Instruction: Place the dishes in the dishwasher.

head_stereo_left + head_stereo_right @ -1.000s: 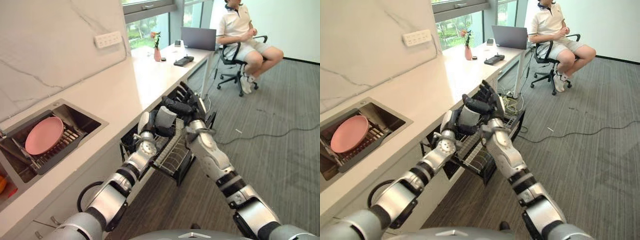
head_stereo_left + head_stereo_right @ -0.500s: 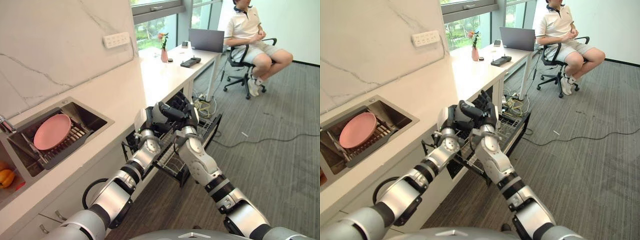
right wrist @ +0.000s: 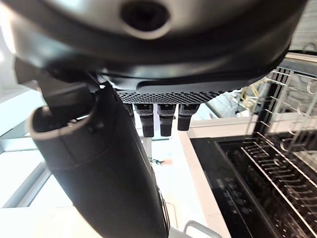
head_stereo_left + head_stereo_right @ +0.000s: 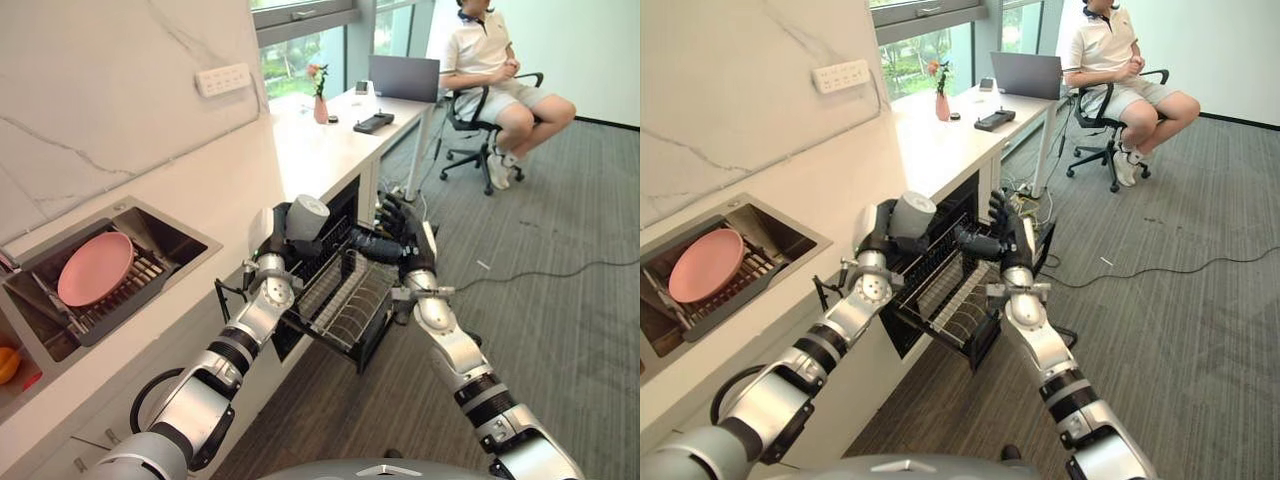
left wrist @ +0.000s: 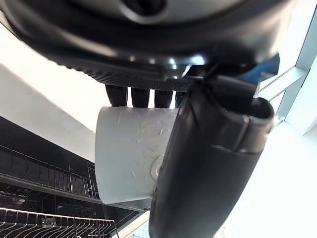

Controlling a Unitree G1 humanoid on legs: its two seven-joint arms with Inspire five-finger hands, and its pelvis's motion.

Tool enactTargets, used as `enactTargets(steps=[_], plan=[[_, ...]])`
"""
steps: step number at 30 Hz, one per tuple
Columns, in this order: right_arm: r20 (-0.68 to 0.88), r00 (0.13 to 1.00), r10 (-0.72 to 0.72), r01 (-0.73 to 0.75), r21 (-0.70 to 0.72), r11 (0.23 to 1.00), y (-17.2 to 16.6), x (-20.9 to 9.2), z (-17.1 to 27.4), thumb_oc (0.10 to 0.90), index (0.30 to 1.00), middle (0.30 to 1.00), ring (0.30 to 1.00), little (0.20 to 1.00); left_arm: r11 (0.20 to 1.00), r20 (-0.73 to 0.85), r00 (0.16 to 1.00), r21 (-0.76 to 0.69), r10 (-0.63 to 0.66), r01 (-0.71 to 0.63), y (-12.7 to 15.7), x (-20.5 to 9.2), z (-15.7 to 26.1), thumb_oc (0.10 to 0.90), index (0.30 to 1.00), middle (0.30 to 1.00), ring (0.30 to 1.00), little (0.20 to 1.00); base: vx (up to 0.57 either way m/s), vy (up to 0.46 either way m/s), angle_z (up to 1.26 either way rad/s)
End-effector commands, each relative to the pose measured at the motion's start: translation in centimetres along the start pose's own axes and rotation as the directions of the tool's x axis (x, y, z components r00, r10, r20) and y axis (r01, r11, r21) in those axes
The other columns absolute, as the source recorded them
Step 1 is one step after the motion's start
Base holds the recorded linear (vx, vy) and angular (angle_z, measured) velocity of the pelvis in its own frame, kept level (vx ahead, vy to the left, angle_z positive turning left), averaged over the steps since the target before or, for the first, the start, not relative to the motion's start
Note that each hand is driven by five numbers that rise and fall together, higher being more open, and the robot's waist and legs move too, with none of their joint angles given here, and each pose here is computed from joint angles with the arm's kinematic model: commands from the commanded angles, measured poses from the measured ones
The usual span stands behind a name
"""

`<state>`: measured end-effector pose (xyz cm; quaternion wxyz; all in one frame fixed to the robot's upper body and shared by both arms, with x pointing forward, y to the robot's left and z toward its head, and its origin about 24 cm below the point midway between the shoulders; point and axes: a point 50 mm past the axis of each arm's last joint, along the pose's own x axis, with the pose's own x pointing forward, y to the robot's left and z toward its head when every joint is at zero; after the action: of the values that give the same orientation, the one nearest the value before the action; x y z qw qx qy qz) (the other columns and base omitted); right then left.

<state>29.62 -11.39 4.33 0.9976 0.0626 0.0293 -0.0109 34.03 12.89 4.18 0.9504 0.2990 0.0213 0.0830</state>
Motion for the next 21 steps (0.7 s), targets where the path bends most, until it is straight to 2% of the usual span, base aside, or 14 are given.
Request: enactTargets(steps=[1, 9, 14, 21], plan=[[0.203, 0.976, 0.079, -0.11, 0.15, 0.983, 1.7, 1.3, 4.8, 0.8, 0.9, 0.9, 0.9, 0.9, 0.995, 0.234, 0.969, -0.085, 0.074, -0.056, 1.9, 2.1, 5.7, 0.4, 0.3, 0.3, 0.3, 0.3, 0.0, 0.0, 0.0], [0.116, 0.99, 0.08, -0.119, 0.388, 0.914, 2.2, 2.1, 3.5, 0.8, 0.9, 0.9, 0.9, 0.9, 0.971, 0.231, 0.973, -0.222, -0.031, 0.083, 0.1, 1.3, 6.9, 0.4, 0.3, 0.3, 0.3, 0.3, 0.0, 0.0, 0.08], [0.108, 0.991, 0.076, -0.116, 0.432, 0.894, 2.0, 2.7, 3.7, 0.8, 0.9, 0.9, 0.9, 0.9, 0.954, 0.256, 0.962, -0.256, -0.092, 0.159, -0.5, 0.9, 7.6, 0.4, 0.3, 0.3, 0.3, 0.3, 0.0, 0.002, 0.03], [0.112, 0.99, 0.085, -0.128, 0.463, 0.877, 1.5, 3.2, 3.9, 0.8, 0.9, 0.9, 0.9, 0.9, 0.947, 0.3, 0.941, -0.224, -0.157, 0.229, -1.2, 0.4, 8.1, 0.4, 0.3, 0.3, 0.3, 0.3, 0.0, -0.004, 0.11]])
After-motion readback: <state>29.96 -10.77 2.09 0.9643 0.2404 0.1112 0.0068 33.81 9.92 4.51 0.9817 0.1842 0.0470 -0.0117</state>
